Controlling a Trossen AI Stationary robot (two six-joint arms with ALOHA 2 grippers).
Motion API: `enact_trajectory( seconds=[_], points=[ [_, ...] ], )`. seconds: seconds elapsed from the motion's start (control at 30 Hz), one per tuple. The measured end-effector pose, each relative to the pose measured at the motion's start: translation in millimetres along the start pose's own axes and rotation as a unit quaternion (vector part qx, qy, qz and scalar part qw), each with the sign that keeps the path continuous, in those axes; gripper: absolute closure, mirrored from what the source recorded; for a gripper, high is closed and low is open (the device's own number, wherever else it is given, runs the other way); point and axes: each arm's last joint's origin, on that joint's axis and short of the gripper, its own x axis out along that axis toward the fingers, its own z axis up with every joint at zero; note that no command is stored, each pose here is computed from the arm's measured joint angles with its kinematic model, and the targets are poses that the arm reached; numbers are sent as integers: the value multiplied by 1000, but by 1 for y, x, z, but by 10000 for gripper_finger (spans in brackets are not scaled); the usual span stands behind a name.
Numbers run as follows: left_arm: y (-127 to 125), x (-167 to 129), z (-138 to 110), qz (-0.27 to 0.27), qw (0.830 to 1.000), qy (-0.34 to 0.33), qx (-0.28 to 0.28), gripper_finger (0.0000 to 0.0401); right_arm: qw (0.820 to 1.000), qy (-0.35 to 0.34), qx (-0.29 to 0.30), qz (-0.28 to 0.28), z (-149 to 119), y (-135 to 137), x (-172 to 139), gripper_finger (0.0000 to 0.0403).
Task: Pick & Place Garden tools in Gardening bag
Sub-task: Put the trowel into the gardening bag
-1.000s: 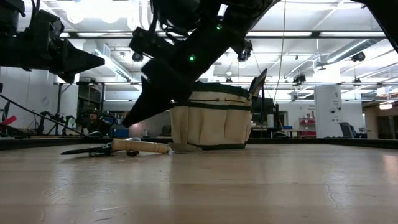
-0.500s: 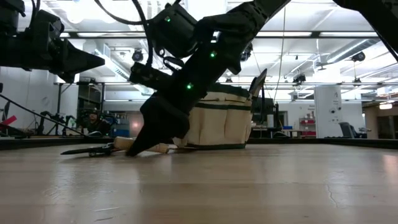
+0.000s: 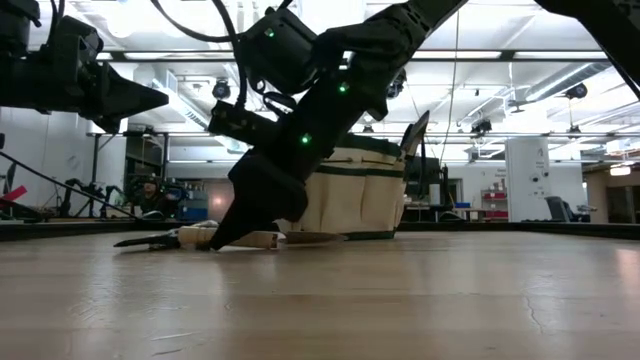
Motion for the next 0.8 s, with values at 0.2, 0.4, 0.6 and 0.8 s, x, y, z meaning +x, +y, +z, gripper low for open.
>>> enact_trajectory(
  seconds=[0.2,0.4,0.6,0.8],
  points=[
    [0,0,0,0,1000,0,0,383,1000,4,-8,11,4,8,-4,351],
    [0,0,0,0,1000,0,0,385,999,27,-17,21,12,16,-16,351],
    [0,0,0,0,1000,0,0,383,1000,-5,-19,17,28,16,-38,351],
    [0,0,0,0,1000,0,0,385,999,-28,-18,11,38,11,-58,351]
  ],
)
